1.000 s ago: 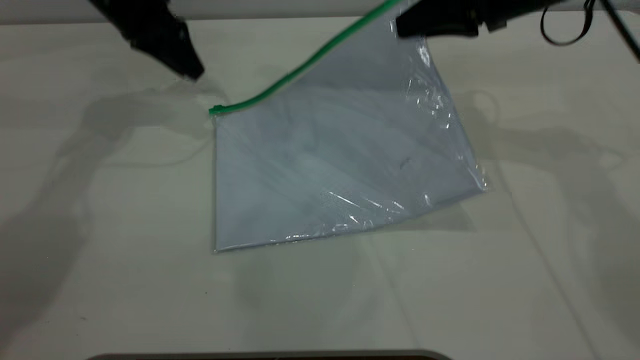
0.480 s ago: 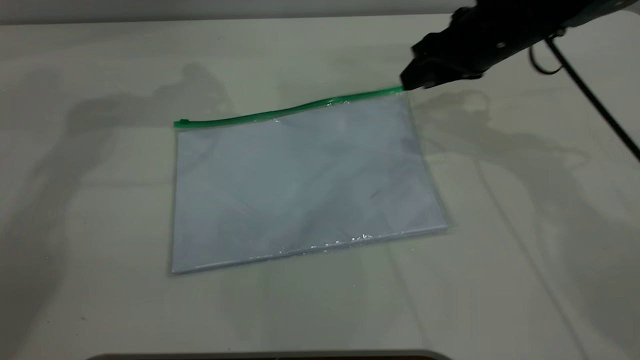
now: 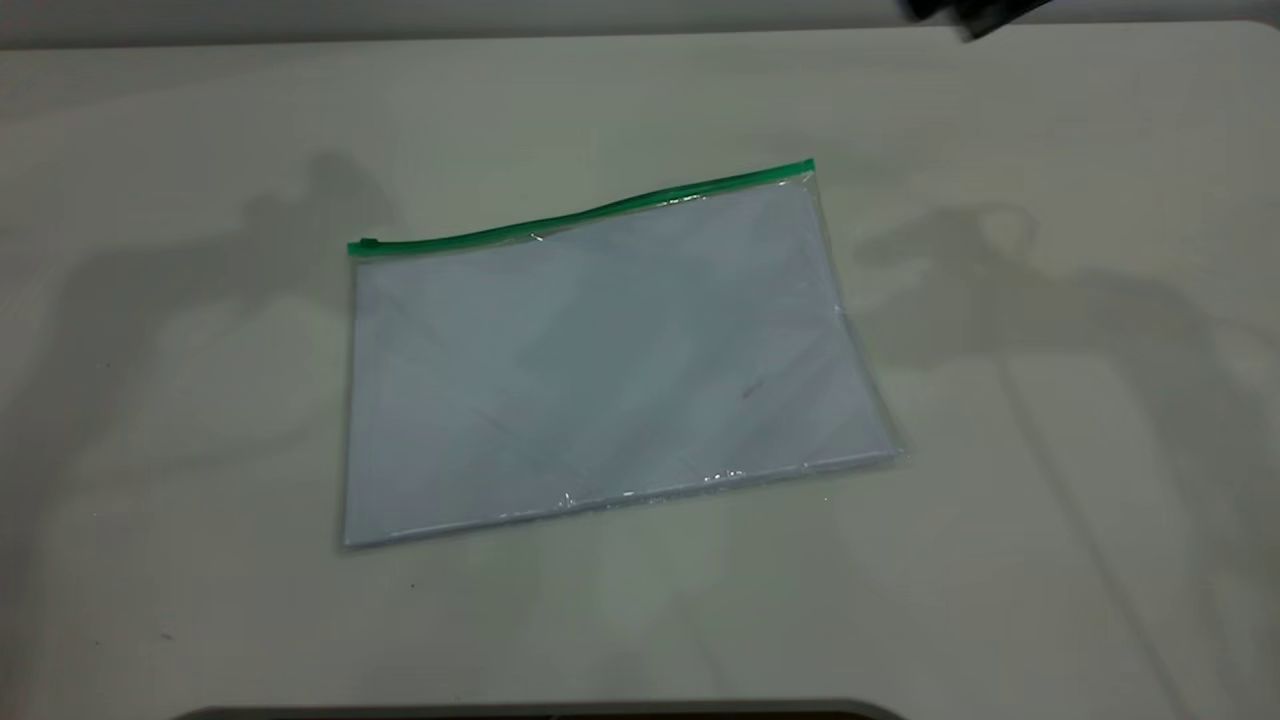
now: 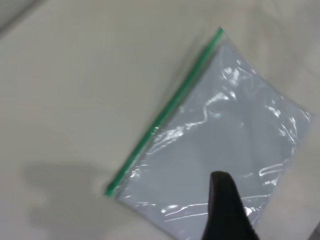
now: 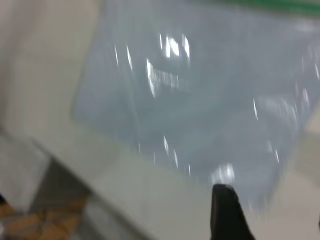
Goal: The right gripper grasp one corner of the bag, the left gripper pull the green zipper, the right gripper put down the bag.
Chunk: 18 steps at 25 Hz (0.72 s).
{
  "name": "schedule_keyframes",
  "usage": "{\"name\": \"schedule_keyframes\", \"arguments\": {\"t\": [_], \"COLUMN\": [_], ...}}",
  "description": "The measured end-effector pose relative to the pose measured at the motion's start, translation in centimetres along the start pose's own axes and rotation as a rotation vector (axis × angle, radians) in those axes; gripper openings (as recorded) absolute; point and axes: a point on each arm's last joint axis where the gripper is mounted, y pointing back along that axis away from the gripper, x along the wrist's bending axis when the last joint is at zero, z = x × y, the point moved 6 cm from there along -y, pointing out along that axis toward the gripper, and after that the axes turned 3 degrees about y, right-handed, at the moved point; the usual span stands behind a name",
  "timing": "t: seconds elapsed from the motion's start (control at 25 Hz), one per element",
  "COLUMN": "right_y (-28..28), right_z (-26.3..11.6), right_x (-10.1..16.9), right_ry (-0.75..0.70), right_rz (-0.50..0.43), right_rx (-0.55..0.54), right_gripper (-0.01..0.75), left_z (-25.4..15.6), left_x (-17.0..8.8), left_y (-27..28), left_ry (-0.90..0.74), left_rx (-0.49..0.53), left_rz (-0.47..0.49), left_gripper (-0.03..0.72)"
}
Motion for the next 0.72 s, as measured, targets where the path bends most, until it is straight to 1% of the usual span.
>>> {"name": "schedule_keyframes", "arguments": {"t": [0.08, 0.24, 0.28, 0.44, 0.52, 0.6, 0.72], "right_y": [3.2, 9.8, 11.5, 17.0, 18.7, 19.8, 19.3], "right_z": [-0.8, -2.8, -3.3, -5.3, -6.7, -8.8, -12.6], "right_x": [1.3, 3.9, 4.4, 6.4, 7.4, 8.4, 9.2], "right_ry": [-0.002, -0.018, -0.024, -0.051, -0.061, -0.063, -0.077], "right_rz": [-0.056, -0.195, -0.236, -0.386, -0.429, -0.454, -0.456], "right_rx": [0.039, 0.066, 0.057, -0.047, -0.090, -0.121, -0.108], "right_gripper": [0.450, 0.434, 0.434, 0.435, 0.435, 0.435, 0.435], "left_z": [0.2, 0.1, 0.0, -1.0, -2.1, -3.8, -7.3], "left_x": [-0.8, -2.0, -2.3, -3.5, -4.0, -4.6, -5.3], "left_y": [2.5, 7.2, 8.4, 12.0, 12.8, 13.0, 11.8], "left_ry": [0.011, 0.071, 0.099, 0.193, 0.221, 0.248, 0.286], "left_rx": [-0.023, -0.063, -0.078, -0.120, -0.119, -0.092, -0.009], "left_rz": [0.059, 0.196, 0.227, 0.334, 0.364, 0.378, 0.376], "left_gripper": [0.513, 0.513, 0.513, 0.513, 0.513, 0.513, 0.513]}}
